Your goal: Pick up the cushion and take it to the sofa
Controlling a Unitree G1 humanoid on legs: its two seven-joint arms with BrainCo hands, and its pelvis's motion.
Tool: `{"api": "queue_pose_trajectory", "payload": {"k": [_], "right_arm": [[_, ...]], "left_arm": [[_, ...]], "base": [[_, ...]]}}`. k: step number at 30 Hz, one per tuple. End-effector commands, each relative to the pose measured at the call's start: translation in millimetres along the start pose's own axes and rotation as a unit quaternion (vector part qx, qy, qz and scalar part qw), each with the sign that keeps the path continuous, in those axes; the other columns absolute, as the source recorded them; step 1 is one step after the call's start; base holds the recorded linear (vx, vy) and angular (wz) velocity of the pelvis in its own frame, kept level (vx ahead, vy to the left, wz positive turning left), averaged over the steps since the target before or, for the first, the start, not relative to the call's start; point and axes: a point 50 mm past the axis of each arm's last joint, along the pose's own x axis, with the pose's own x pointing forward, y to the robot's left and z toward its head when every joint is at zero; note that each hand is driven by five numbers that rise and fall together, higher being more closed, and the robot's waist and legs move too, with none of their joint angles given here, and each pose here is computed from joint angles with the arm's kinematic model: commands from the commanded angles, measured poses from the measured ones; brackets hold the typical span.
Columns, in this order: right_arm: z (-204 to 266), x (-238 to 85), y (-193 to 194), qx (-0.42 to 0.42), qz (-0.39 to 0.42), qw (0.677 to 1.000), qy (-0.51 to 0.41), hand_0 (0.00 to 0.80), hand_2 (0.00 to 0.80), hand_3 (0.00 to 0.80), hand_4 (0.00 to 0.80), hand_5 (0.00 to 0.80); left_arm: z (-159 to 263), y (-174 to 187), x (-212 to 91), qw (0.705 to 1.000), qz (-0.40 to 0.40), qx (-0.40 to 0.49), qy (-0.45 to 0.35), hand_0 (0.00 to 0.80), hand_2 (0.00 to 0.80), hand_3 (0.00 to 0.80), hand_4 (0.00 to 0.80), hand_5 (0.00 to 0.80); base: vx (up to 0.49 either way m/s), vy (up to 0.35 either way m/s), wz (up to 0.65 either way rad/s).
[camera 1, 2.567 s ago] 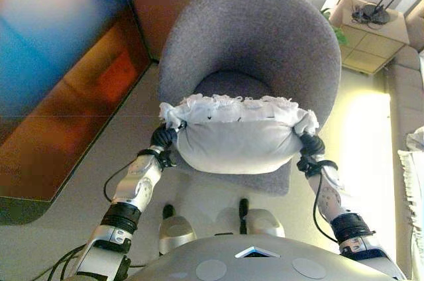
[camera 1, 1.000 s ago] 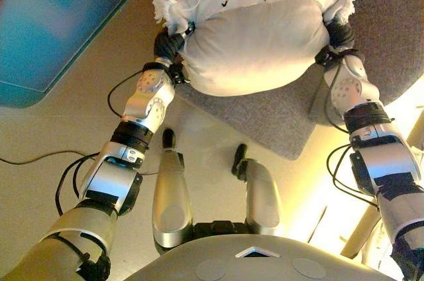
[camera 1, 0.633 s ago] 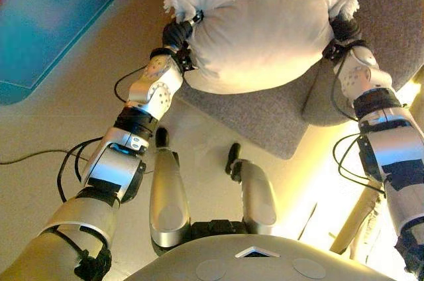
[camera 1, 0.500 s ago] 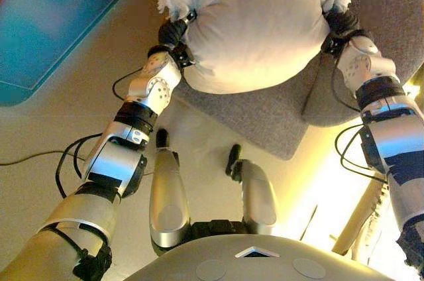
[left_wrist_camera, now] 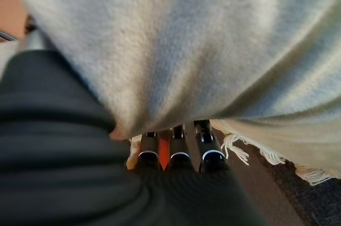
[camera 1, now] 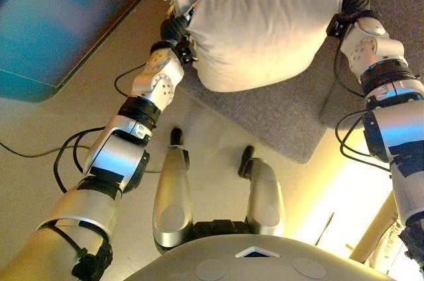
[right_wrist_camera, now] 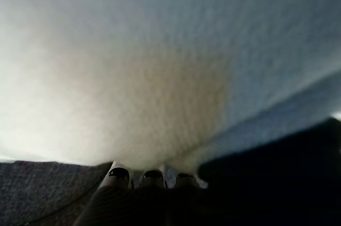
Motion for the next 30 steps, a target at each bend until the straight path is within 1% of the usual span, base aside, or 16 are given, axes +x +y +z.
{"api": "queue_pose_trajectory", "payload": {"k": [1, 7, 11, 18, 24, 26, 30], "right_arm": [[37, -1, 20, -0.019, 0.035, 0.998, -0.057, 0.000, 0.000, 0.000, 0.000, 0.000], [35, -1, -5, 0.010, 0.013, 0.998, -0.057, 0.000, 0.000, 0.000, 0.000, 0.000], [35, -2, -26, 0.052, -0.007, 0.996, -0.068, 0.000, 0.000, 0.000, 0.000, 0.000], [44, -7, -64, 0.101, -0.038, 0.990, -0.096, 0.000, 0.000, 0.000, 0.000, 0.000], [42, -11, -80, 0.084, -0.033, 0.991, -0.095, 0.000, 0.000, 0.000, 0.000, 0.000], [38, -14, -88, 0.072, -0.034, 0.993, -0.090, 0.000, 0.000, 0.000, 0.000, 0.000], [23, -21, -106, 0.072, -0.046, 0.993, -0.085, 0.000, 0.000, 0.000, 0.000, 0.000]], "left_arm": [[45, -40, 7, 0.992, -0.061, 0.047, -0.096, 0.000, 0.000, 0.000, 0.000, 0.000], [58, -4, 5, 0.990, -0.035, 0.043, -0.128, 0.000, 0.000, 0.000, 0.000, 0.000], [67, 29, 2, 0.989, -0.008, 0.023, -0.147, 0.000, 0.000, 0.000, 0.000, 0.000], [55, 82, -9, 0.991, 0.043, -0.009, -0.130, 0.000, 0.000, 0.000, 0.000, 0.000], [43, 98, -19, 0.989, 0.057, -0.028, -0.130, 0.000, 0.000, 0.000, 0.000, 0.000], [31, 99, -24, 0.992, 0.053, -0.005, -0.118, 0.000, 0.000, 0.000, 0.000, 0.000], [5, 108, -38, 0.994, 0.053, -0.007, -0.091, 0.000, 0.000, 0.000, 0.000, 0.000]], "base": [[0.000, 0.000, 0.00], [0.045, 0.033, -0.03], [0.051, 0.032, -0.05], [0.065, -0.007, 0.02], [0.105, -0.026, 0.02], [0.131, -0.051, 0.05], [0.158, -0.040, 0.02]]}}
